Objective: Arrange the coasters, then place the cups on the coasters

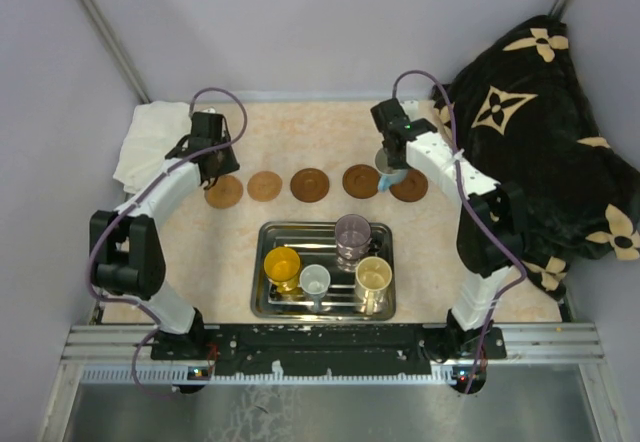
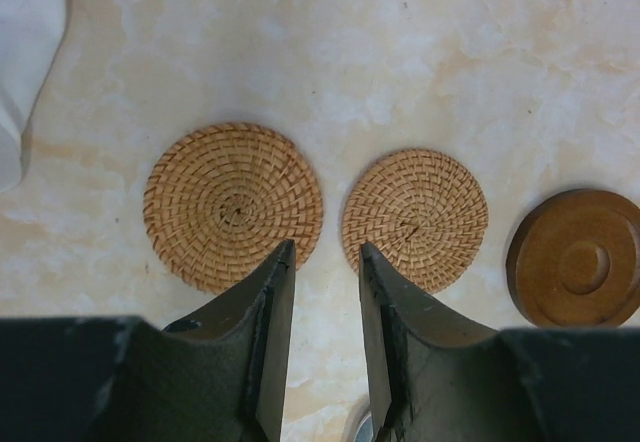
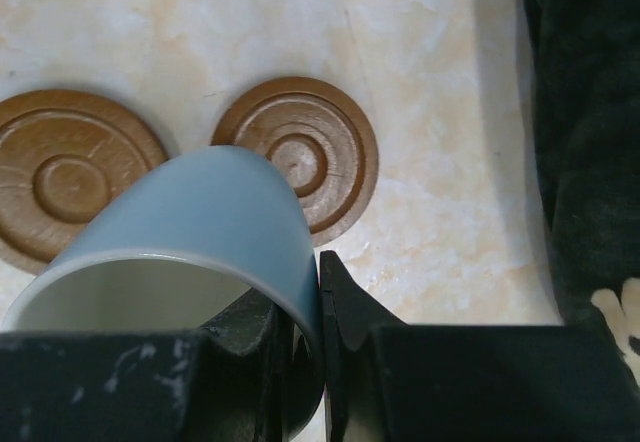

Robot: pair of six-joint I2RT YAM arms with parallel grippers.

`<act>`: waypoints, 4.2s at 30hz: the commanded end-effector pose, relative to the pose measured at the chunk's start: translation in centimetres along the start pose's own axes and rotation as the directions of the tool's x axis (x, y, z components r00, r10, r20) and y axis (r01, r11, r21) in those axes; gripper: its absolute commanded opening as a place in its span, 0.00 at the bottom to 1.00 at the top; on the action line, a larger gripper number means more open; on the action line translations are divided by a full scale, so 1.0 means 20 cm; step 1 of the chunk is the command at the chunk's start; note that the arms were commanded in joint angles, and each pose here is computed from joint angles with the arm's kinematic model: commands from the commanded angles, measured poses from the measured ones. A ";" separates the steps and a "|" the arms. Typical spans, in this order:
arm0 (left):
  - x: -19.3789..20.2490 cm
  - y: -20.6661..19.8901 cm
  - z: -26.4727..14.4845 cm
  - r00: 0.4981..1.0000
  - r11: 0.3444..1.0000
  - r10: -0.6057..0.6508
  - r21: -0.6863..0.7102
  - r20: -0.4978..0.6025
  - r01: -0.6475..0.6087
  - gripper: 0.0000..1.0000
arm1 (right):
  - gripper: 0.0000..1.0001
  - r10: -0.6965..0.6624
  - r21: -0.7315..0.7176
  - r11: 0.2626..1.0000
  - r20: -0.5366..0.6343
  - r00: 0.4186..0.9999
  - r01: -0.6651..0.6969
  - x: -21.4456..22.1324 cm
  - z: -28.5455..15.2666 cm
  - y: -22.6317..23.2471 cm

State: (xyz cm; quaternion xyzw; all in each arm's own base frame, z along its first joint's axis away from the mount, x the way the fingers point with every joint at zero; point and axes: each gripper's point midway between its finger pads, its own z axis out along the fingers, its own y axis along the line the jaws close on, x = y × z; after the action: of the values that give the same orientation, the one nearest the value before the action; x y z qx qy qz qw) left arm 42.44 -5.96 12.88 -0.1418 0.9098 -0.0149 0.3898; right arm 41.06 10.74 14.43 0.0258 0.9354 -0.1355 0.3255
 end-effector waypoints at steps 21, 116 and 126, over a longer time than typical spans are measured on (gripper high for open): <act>-0.04 -0.18 -0.03 0.994 0.987 0.111 0.122 -0.012 -0.108 0.44 | 0.00 0.299 -0.030 0.954 0.070 0.952 -0.298 -0.14 0.07 -0.24; -0.02 -0.28 -0.02 0.989 0.967 0.146 0.214 -0.029 -0.137 0.44 | 0.60 0.193 -0.236 0.961 0.204 0.960 -0.143 -0.29 -0.35 0.00; 0.03 -0.30 -0.05 0.989 0.963 0.143 0.237 -0.032 -0.132 0.45 | 0.56 -0.033 -0.544 0.833 0.134 0.990 0.101 0.04 -0.55 0.29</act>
State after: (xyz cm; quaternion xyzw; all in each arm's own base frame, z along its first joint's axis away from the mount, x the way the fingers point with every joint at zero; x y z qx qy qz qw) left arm 42.96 -11.46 12.88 -0.0392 0.9263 -0.0841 0.3652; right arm 37.13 16.19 21.10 -0.0232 0.9172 0.0750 0.3906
